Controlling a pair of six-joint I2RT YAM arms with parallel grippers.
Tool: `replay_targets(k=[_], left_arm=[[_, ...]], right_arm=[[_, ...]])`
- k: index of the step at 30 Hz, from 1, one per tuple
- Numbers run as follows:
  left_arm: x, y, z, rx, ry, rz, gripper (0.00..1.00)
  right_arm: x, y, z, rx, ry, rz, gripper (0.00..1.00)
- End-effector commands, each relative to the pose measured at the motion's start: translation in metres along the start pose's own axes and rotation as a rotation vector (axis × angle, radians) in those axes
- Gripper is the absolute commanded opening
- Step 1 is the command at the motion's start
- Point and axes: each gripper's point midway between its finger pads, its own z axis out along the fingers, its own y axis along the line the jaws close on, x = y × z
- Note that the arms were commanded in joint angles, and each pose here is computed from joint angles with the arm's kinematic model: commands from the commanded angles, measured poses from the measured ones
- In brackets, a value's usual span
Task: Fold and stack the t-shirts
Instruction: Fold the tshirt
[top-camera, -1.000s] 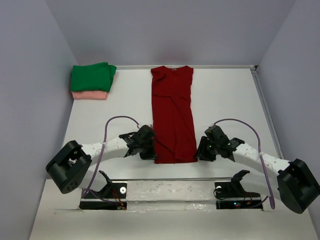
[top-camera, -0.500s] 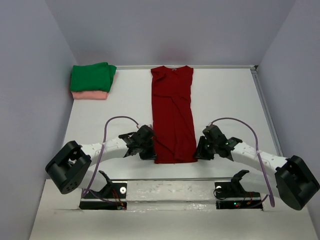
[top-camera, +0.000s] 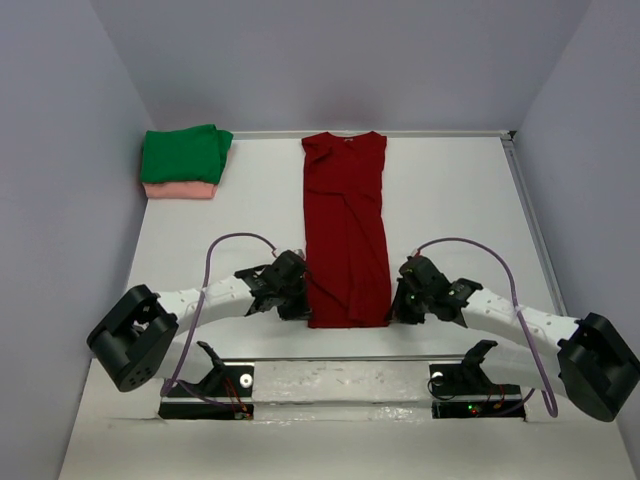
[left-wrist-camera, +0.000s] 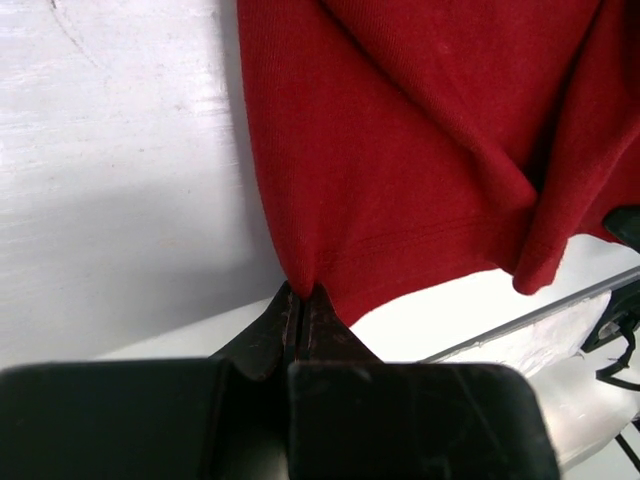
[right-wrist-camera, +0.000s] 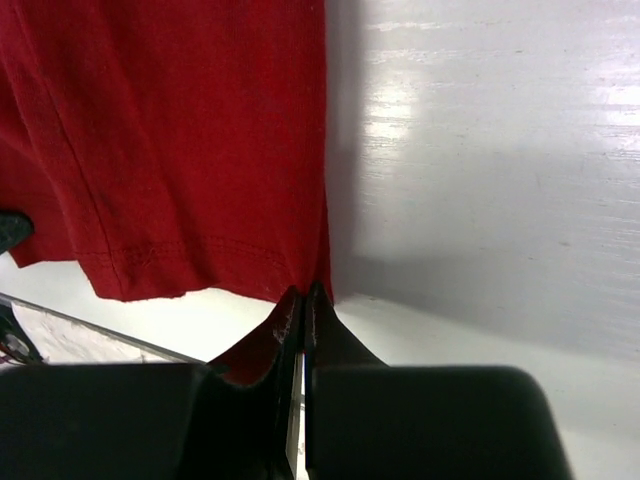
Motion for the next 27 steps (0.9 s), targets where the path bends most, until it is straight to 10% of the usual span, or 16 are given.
replay_targets(k=[1,27], left_arm=[[0.001,0.001,-0.013,0.015,-0.015,0.002,0.0],[0.009,0.003,-0.042,0.043,-0.034,-0.049,0.0]], right_arm=[[-0.01,0.006,-0.01,0.021,-0.042,0.014,0.0],[-0.03,-0.001,-0.033,0.093,-0.154,-0.023,0.0]])
